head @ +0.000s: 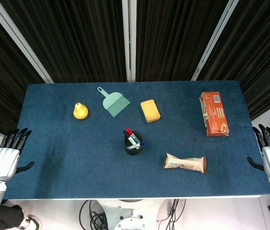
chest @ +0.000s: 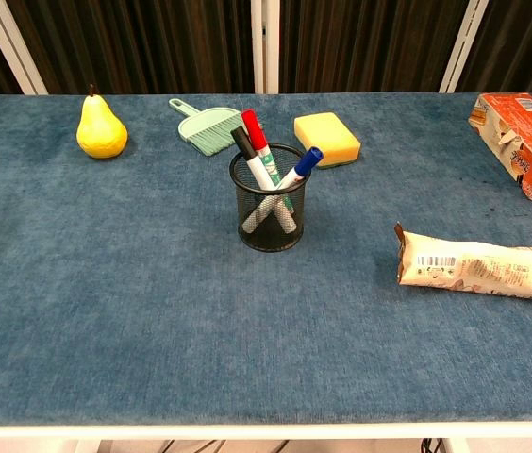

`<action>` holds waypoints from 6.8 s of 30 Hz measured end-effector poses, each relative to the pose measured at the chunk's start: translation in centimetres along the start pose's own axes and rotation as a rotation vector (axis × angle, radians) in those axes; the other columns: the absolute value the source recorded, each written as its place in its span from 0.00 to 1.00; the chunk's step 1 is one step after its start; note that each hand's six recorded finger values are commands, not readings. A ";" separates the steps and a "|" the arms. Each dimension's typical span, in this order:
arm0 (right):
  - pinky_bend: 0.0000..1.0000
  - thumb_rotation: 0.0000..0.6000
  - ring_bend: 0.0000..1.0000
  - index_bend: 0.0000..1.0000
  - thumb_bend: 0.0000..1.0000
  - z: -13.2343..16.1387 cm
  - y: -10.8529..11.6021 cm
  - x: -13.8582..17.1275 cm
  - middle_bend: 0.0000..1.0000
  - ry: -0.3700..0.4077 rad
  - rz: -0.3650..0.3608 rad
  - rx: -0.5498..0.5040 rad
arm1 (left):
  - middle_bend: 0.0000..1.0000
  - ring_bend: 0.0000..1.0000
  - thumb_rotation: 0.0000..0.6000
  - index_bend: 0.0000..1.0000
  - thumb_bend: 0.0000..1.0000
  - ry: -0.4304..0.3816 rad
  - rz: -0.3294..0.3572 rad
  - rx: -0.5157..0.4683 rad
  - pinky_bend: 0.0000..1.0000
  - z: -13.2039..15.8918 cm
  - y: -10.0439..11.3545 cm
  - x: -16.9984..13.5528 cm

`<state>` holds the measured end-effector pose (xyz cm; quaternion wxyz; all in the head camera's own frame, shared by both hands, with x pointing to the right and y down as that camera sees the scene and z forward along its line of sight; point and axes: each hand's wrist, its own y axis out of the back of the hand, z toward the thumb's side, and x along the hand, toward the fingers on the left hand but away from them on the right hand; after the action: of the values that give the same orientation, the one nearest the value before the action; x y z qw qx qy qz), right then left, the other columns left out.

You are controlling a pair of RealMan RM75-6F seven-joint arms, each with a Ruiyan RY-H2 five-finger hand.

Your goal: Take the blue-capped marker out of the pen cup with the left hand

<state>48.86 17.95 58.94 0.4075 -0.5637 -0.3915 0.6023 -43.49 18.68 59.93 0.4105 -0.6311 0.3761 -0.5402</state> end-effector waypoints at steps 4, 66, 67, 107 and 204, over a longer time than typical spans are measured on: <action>0.00 1.00 0.00 0.00 0.12 0.0 0.0 0.0 0.00 0.001 0.001 0.002 | 0.03 0.00 1.00 0.05 0.12 0.000 0.003 -0.005 0.04 0.1 0.0 0.0; 0.00 1.00 0.00 0.00 0.14 -2.4 0.8 -0.4 0.00 -0.057 0.036 0.000 | 0.05 0.00 1.00 0.34 0.24 -0.589 -0.364 -0.125 0.06 34.0 -3.0 18.7; 0.00 1.00 0.00 0.00 0.14 -2.5 0.9 -0.4 0.00 -0.059 0.037 0.001 | 0.05 0.00 1.00 0.34 0.24 -0.586 -0.367 -0.124 0.06 34.1 -3.2 18.7; 0.00 1.00 0.00 0.00 0.14 -3.3 0.5 -0.4 0.00 -0.083 0.058 -0.006 | 0.11 0.00 1.00 0.46 0.32 -0.600 -0.413 -0.188 0.05 37.1 -4.8 18.2; 0.00 1.00 0.00 0.00 0.14 -0.8 0.2 -0.9 0.00 -0.050 0.064 0.035 | 0.03 0.00 1.00 0.00 0.26 -0.189 -0.327 -0.300 0.06 13.7 -0.9 17.9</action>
<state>49.67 17.08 59.03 0.3878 -0.5534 -0.3727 0.6359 -27.50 4.18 66.36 0.2525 -0.7854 0.3047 -0.4760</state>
